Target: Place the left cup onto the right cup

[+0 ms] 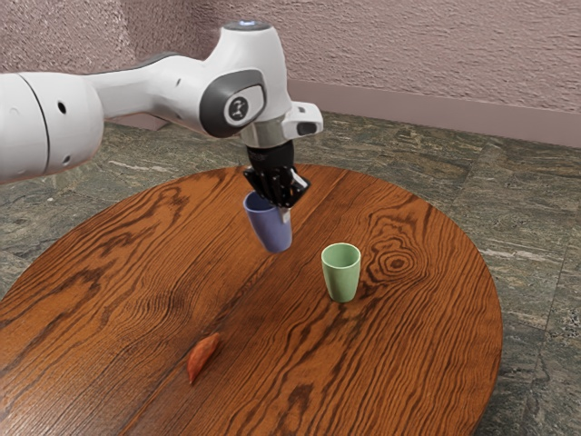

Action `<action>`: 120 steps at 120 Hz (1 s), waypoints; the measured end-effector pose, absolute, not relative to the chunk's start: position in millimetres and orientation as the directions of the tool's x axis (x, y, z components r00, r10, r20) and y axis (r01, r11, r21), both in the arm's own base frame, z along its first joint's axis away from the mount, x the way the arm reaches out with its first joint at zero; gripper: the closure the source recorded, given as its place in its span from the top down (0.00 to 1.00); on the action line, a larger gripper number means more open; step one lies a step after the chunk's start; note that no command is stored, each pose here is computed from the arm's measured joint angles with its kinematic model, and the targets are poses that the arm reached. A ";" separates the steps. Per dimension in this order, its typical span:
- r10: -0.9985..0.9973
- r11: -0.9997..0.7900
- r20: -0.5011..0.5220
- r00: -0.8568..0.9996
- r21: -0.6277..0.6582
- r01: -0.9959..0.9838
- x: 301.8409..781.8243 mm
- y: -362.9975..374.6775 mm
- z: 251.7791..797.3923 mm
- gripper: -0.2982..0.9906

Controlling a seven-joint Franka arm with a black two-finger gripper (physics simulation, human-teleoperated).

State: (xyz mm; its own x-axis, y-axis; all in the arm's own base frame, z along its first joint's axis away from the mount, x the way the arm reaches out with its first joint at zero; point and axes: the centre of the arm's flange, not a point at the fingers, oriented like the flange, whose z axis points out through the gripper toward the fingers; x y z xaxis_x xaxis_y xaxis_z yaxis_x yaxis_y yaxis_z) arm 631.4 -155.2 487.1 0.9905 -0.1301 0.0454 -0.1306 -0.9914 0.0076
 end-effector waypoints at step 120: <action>-0.247 -0.967 0.119 0.962 0.040 -0.253 688.4 -235.9 472.5 0.16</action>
State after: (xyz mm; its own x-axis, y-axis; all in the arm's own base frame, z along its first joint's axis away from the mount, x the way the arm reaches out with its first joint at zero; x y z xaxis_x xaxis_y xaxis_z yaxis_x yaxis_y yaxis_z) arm 688.4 -235.9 472.5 0.9617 -0.2469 0.1190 -0.2531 -0.9666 0.0401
